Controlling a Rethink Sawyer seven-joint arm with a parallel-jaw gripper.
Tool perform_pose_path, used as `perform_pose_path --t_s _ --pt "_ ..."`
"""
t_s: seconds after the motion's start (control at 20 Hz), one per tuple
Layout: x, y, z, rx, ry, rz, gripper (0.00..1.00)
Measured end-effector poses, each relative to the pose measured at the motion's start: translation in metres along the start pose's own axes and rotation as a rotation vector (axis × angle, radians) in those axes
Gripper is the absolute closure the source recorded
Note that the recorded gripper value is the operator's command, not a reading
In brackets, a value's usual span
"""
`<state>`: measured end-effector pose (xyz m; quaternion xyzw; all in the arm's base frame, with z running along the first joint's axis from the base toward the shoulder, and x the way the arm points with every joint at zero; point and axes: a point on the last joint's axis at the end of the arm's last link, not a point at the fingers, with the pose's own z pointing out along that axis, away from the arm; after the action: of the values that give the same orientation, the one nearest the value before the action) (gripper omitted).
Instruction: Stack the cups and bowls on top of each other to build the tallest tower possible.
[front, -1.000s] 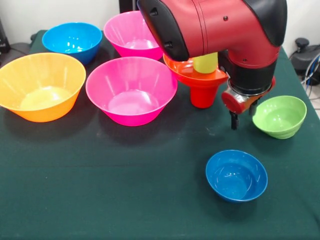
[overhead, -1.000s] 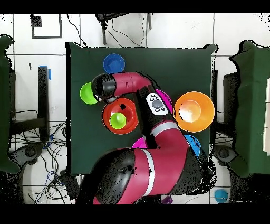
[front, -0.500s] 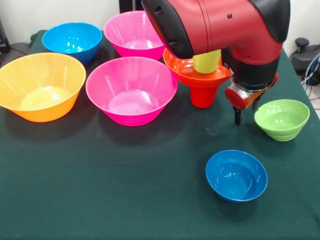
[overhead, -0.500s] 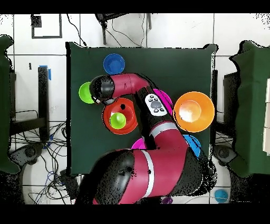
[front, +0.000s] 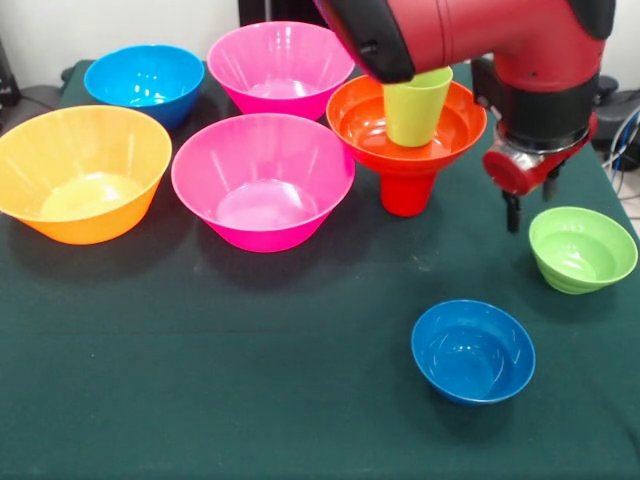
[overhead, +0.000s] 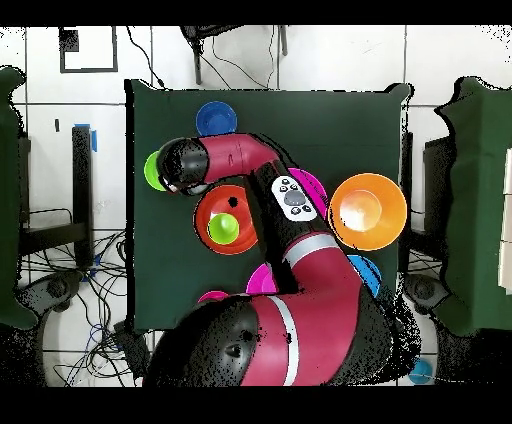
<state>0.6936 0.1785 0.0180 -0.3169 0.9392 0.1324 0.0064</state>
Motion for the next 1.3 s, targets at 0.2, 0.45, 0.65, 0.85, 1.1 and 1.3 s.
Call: perform_pose_path --t_s 0.2,0.45,0.65,0.85,1.1,1.3 --pt "-0.009 0.004 -0.011 0.013 -0.039 -0.009 0.0" --pt "-0.022 0.005 -0.02 0.035 -0.097 -0.019 0.0" --pt "-0.024 0.005 -0.02 0.041 -0.111 -0.021 0.0" --pt "-0.023 0.004 -0.014 0.035 -0.109 -0.017 0.0" --pt "-0.02 0.004 -0.008 0.039 -0.1 -0.028 0.0" --pt "-0.019 0.001 -0.007 0.067 -0.11 -0.047 0.0"
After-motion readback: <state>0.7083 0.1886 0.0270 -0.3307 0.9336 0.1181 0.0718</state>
